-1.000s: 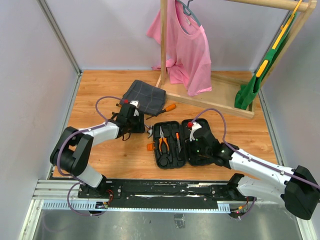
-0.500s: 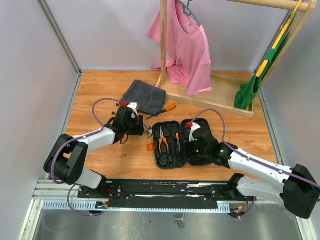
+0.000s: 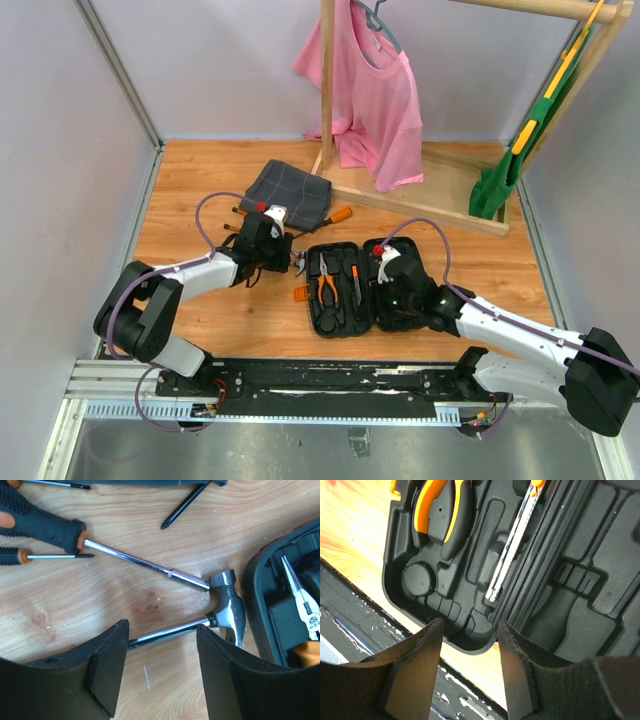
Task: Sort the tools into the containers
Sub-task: Pick up the hammer at the center of the board.
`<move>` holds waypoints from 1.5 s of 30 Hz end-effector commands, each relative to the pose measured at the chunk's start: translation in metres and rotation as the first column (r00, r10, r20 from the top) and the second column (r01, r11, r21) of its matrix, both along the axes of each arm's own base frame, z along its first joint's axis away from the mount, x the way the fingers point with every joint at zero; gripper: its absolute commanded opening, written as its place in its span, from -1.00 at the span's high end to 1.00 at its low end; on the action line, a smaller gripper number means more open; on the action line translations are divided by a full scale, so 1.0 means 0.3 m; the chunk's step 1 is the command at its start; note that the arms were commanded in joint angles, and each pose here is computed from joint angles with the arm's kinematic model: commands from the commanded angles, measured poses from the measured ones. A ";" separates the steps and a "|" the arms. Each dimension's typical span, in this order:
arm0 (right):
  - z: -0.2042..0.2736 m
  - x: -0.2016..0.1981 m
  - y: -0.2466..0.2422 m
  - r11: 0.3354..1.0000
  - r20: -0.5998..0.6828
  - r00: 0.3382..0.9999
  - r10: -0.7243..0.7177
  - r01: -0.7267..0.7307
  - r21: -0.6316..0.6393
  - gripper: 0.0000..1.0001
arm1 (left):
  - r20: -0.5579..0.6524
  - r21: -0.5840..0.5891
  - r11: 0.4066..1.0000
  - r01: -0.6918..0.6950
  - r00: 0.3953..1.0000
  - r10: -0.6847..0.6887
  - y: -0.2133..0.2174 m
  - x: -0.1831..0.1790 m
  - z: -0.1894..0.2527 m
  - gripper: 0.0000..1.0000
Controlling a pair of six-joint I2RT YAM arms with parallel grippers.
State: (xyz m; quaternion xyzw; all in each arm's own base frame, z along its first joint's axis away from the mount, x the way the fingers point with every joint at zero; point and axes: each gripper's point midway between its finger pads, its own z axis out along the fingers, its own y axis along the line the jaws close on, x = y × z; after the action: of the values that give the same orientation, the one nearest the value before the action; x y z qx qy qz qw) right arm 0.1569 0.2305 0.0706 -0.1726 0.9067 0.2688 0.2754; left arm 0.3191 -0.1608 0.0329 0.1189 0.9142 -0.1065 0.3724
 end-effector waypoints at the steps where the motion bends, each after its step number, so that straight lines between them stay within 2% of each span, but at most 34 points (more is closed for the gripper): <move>1: -0.006 0.001 -0.002 1.000 -0.009 1.000 -0.007 0.008 0.008 0.01 | 0.046 0.044 0.997 0.057 0.997 -0.059 -0.035 0.030 0.030 -0.20; 16: -0.012 -0.002 -0.004 1.000 -0.014 1.000 -0.007 0.007 0.006 0.00 | -0.082 0.233 0.964 0.127 0.990 -0.110 -0.066 -0.006 -0.100 -0.03; 23: -0.012 0.000 -0.003 1.000 -0.013 1.000 -0.006 0.006 0.004 0.00 | -0.109 0.295 0.952 0.082 0.993 -0.052 -0.035 0.000 -0.134 0.22; 30: -0.016 0.000 0.000 1.000 -0.016 1.000 -0.007 0.007 0.006 -0.01 | -0.149 0.242 0.962 0.125 0.985 -0.090 -0.072 -0.023 -0.144 0.53; 37: -0.021 0.000 0.001 1.000 -0.021 1.000 -0.013 0.013 0.007 -0.02 | -0.141 0.206 0.971 0.117 0.986 -0.089 -0.092 -0.019 -0.116 0.71; 40: -0.024 -0.002 0.001 1.000 -0.027 0.999 -0.017 0.017 0.012 -0.03 | -0.142 0.208 0.973 0.101 0.987 -0.072 -0.093 -0.010 -0.111 0.90; 45: -0.028 -0.004 0.000 1.000 -0.031 0.999 -0.023 0.023 0.016 -0.03 | -0.139 0.206 0.975 0.085 0.989 -0.057 -0.097 0.006 -0.100 0.95</move>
State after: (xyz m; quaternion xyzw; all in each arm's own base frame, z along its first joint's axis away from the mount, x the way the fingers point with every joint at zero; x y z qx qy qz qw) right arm 0.1561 0.2333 0.0679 -0.1675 0.9073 0.2751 0.2703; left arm 0.3399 -0.1931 0.0220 0.1937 0.9182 -0.0272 0.3445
